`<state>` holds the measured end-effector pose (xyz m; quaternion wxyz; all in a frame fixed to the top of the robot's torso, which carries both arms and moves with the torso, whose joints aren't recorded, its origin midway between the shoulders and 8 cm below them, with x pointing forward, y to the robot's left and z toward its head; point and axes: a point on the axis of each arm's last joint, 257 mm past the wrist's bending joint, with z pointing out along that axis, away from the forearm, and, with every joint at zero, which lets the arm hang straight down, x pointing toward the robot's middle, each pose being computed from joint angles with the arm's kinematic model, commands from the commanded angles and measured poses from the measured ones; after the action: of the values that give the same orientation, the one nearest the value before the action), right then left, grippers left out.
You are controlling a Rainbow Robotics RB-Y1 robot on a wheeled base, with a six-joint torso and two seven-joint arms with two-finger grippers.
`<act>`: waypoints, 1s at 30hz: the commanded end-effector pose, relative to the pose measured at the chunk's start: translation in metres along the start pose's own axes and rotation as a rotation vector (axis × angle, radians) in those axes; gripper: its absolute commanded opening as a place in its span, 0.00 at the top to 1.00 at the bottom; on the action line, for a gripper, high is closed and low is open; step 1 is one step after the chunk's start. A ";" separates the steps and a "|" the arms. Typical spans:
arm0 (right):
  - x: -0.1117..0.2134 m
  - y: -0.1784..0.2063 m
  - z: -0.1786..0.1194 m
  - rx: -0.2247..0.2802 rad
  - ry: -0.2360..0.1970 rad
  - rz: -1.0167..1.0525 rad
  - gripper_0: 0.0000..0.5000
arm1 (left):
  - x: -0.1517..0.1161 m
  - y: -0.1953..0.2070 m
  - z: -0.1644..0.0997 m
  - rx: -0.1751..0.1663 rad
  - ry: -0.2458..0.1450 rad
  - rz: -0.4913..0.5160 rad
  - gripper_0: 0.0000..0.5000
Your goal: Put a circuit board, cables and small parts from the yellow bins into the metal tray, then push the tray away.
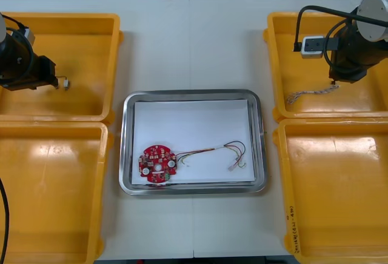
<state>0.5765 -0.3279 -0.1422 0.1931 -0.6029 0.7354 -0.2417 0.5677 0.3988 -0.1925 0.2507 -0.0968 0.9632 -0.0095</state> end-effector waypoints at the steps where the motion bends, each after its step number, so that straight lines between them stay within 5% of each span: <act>1: -0.006 -0.021 -0.011 0.050 0.020 -0.046 0.00 | -0.023 0.024 -0.015 -0.026 -0.078 -0.079 0.00; 15: -0.010 -0.014 -0.001 0.046 -0.036 -0.039 0.00 | -0.026 0.014 -0.004 -0.015 -0.102 -0.151 0.00; 30: 0.003 -0.007 0.008 0.063 -0.180 0.040 0.00 | -0.017 -0.008 0.010 0.007 -0.082 -0.278 0.00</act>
<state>0.5857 -0.3057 -0.1571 0.2731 -0.6191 0.7107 -0.1922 0.5835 0.3989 -0.1960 0.2772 -0.2078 0.9375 -0.0318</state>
